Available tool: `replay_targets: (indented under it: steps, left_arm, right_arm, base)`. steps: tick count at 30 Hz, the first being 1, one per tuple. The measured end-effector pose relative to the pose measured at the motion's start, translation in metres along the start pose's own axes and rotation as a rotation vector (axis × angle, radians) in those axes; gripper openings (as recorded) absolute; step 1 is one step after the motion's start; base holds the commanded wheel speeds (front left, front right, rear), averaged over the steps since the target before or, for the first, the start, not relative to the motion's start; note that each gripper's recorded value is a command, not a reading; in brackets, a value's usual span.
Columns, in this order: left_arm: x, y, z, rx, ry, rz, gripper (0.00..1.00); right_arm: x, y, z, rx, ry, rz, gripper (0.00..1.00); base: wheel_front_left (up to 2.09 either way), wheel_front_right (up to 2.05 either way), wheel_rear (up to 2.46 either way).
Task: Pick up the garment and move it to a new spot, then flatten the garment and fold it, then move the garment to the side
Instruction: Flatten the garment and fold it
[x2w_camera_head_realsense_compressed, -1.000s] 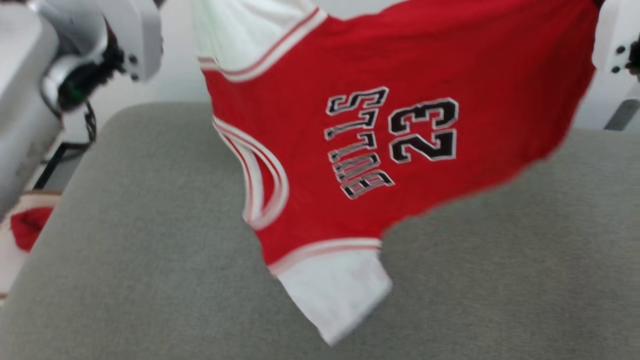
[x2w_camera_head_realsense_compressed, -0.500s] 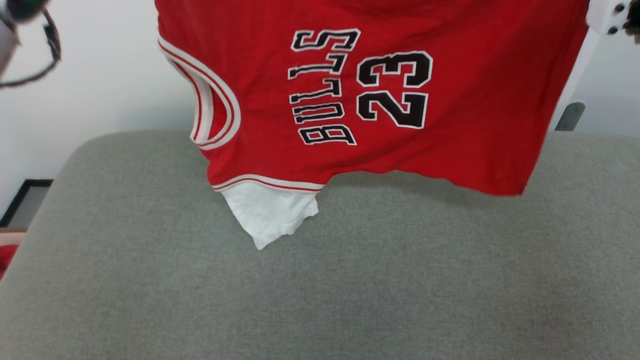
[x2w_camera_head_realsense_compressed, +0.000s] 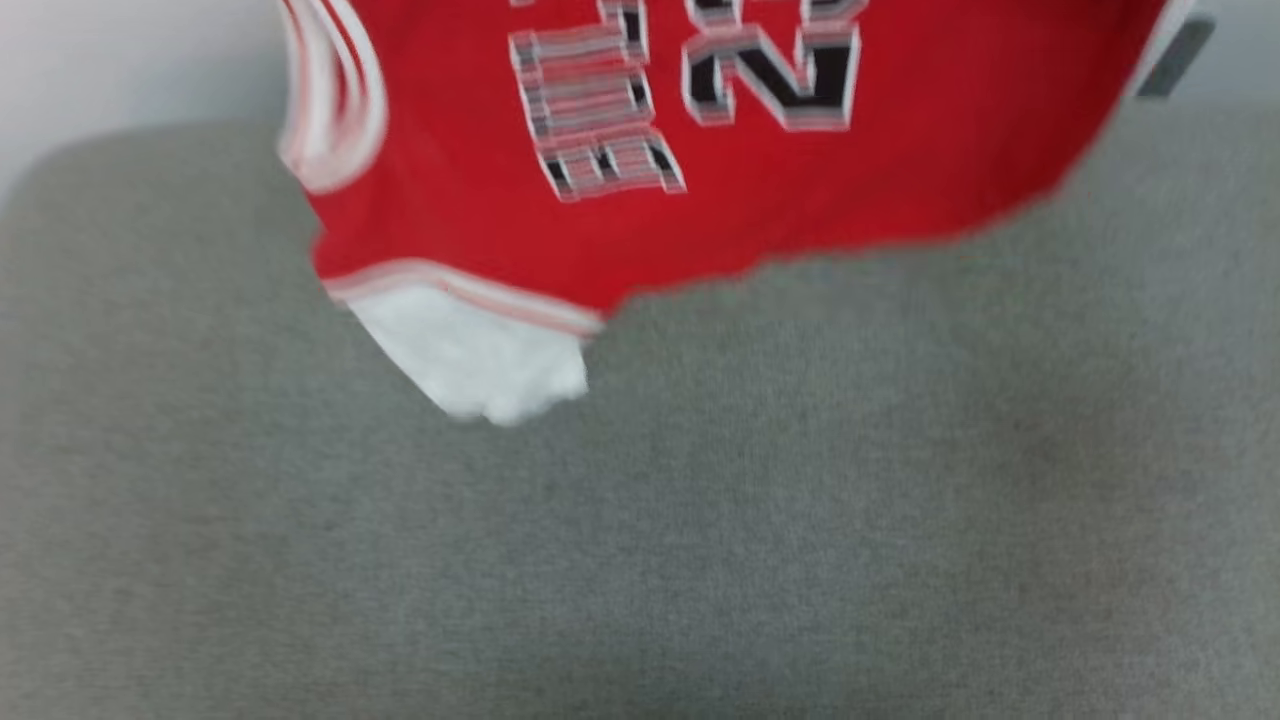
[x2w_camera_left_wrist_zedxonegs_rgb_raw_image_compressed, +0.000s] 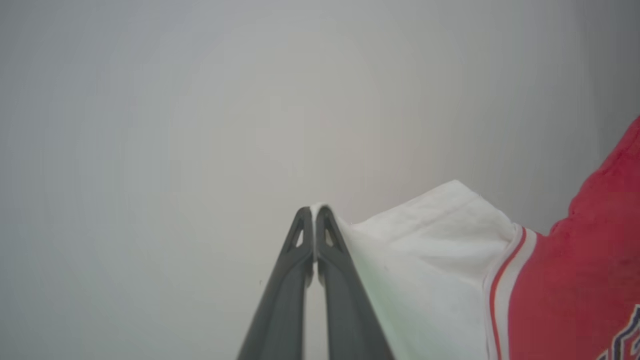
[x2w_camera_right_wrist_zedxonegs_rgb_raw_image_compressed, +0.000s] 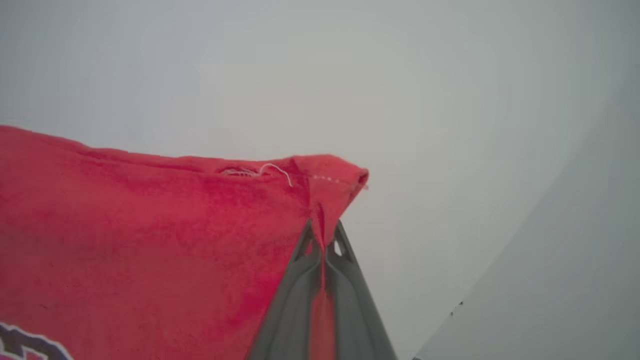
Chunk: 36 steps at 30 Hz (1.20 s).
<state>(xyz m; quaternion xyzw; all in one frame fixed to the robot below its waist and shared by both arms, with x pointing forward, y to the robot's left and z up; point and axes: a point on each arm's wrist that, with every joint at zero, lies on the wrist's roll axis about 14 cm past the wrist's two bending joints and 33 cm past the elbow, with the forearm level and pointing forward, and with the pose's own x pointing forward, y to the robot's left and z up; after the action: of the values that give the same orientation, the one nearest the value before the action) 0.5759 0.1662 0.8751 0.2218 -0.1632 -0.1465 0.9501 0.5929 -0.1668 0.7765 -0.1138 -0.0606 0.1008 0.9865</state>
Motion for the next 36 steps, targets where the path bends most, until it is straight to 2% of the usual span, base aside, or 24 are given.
replay_targets:
  steps: [3,6,8,11,15,17,20,22,25,30,32,36]
  left_arm:
    - [0.029,0.001,0.007,0.060,-0.115,0.032,0.00]
    - [0.055,-0.005,0.032,0.069,-0.279,0.048,0.00]
    - [0.069,-0.011,0.039,0.075,-0.362,0.040,0.00]
    - [0.089,-0.017,0.023,0.032,-0.404,0.033,0.00]
    - [0.107,-0.034,-0.018,-0.037,-0.434,-0.001,0.00]
    - [0.114,-0.049,-0.064,-0.074,-0.394,-0.025,0.00]
    - [0.115,-0.082,-0.164,-0.139,-0.238,-0.062,0.00]
    - [0.110,-0.096,-0.203,-0.187,-0.180,-0.072,0.00]
    - [0.097,-0.103,-0.237,-0.202,-0.118,-0.080,0.00]
    - [0.069,-0.111,-0.278,-0.245,-0.002,-0.088,0.00]
    - [0.054,-0.123,-0.288,-0.241,0.049,-0.126,0.00]
    - [0.011,-0.146,-0.310,-0.322,0.234,-0.202,0.00]
  right_arm:
    - [0.021,-0.013,0.005,-0.059,-0.127,-0.055,0.00]
    - [0.037,-0.031,0.022,-0.158,-0.289,-0.119,0.00]
    - [0.048,-0.037,0.020,-0.221,-0.361,-0.141,0.00]
    - [0.071,-0.031,-0.011,-0.283,-0.381,-0.131,0.00]
    - [0.102,-0.013,-0.084,-0.302,-0.303,-0.088,0.00]
    - [0.114,-0.001,-0.135,-0.292,-0.221,-0.056,0.00]
    - [0.119,0.027,-0.224,-0.257,-0.064,0.016,0.00]
    - [0.119,0.045,-0.264,-0.237,0.004,0.059,0.00]
    - [0.120,0.063,-0.291,-0.203,0.046,0.096,0.00]
    - [0.112,0.082,-0.315,-0.143,0.103,0.140,0.00]
    - [0.106,0.079,-0.317,-0.120,0.129,0.135,0.00]
    - [0.083,0.097,-0.327,-0.050,0.218,0.172,0.00]
  base:
    - [0.00,0.00,0.00]
    - [0.00,0.00,0.00]
    - [0.00,0.00,0.00]
    - [0.00,0.00,0.00]
    - [0.00,0.00,0.00]
    - [0.00,0.00,0.00]
    - [0.00,0.00,0.00]
    - [0.00,0.00,0.00]
    - [0.00,0.00,0.00]
    - [0.00,0.00,0.00]
    - [0.00,0.00,0.00]
    - [0.00,0.00,0.00]
